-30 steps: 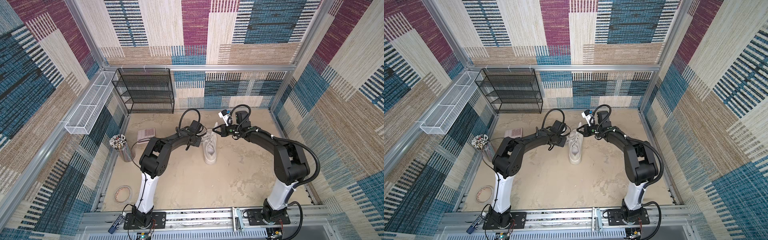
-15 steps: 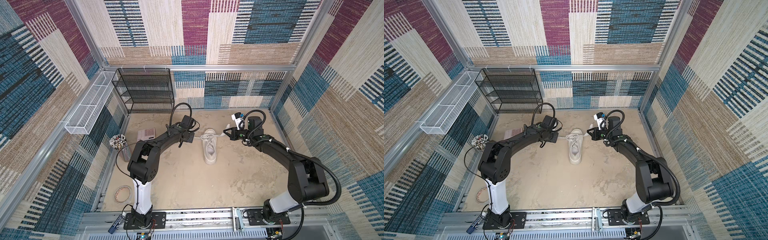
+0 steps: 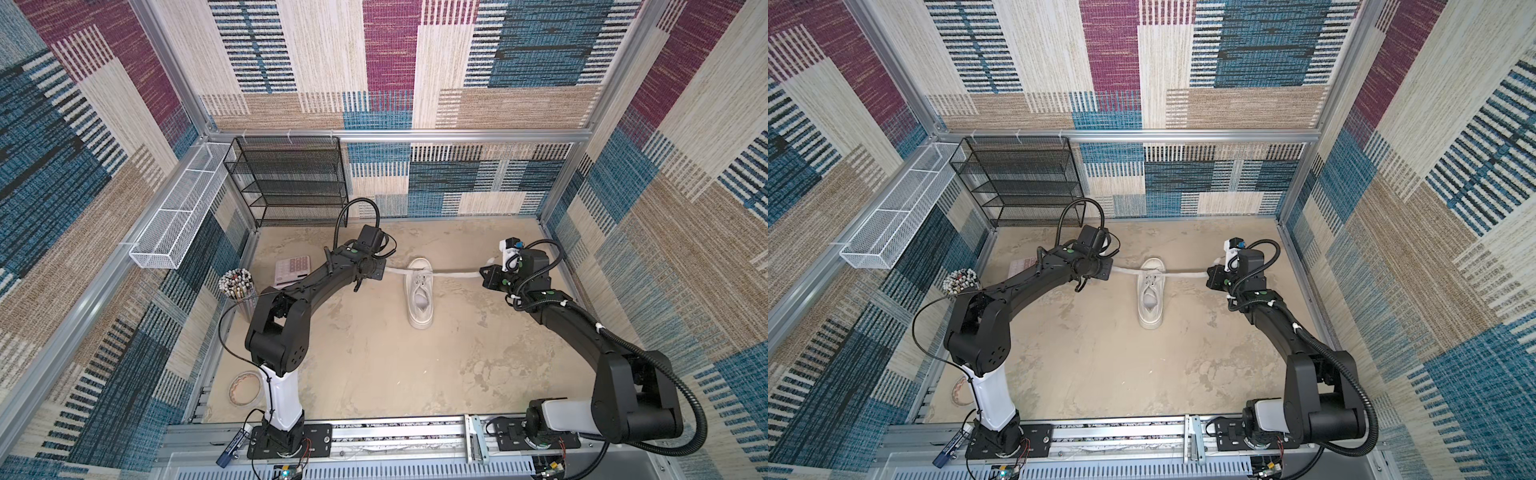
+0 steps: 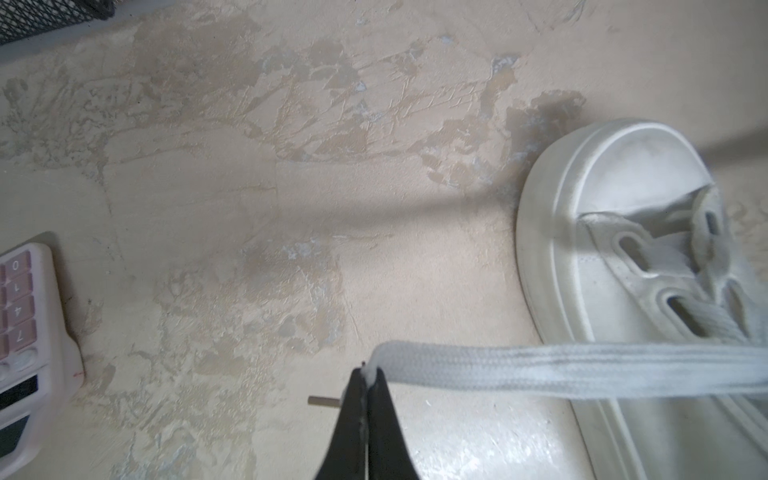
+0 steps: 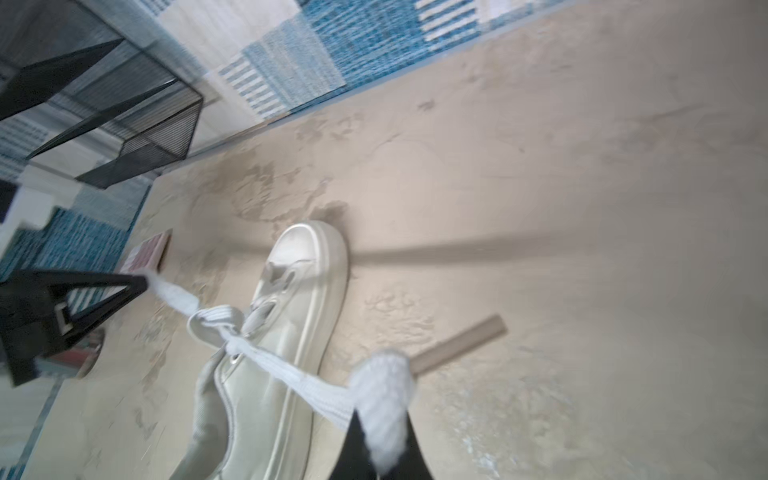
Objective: Tie the shoes
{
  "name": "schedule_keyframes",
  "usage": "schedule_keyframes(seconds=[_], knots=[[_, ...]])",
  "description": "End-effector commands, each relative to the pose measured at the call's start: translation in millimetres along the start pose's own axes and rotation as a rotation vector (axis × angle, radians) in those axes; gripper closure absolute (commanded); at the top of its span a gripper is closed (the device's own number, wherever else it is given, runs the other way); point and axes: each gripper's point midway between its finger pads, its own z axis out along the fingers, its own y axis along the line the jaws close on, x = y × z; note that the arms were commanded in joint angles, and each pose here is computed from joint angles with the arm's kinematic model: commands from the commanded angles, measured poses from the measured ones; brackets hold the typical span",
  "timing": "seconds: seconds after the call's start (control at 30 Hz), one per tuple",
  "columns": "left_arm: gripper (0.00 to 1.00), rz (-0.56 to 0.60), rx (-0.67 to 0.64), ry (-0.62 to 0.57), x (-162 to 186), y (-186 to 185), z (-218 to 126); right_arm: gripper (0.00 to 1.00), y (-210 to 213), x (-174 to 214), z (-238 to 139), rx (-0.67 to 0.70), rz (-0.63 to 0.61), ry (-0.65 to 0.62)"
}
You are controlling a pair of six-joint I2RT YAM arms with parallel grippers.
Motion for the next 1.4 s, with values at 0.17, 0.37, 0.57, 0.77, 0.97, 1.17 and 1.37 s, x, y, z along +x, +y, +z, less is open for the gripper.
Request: schedule_keyframes(seconds=[0.17,0.37,0.57,0.77,0.97,1.17,1.37], knots=[[1.0,-0.008,-0.061,0.022,12,21,-14,1.0,-47,11,-15,0.227,0.195,-0.05],[1.0,-0.057,-0.112,0.066,29,48,-21,1.0,-68,23,-25,0.328,0.247,-0.063],[1.0,-0.084,-0.156,0.074,34,72,-30,1.0,-89,27,-25,0.417,0.295,-0.054],[1.0,-0.159,-0.185,0.08,45,107,-39,1.0,-101,31,-30,0.473,0.33,-0.074],[1.0,-0.155,-0.162,0.104,55,107,-35,1.0,-111,35,-32,0.526,0.35,-0.081],[1.0,-0.162,-0.159,0.144,70,104,-18,1.0,-129,44,-26,0.585,0.368,-0.054],[1.0,-0.164,-0.16,0.185,77,108,-5,1.0,-146,49,-18,0.619,0.398,-0.012]])
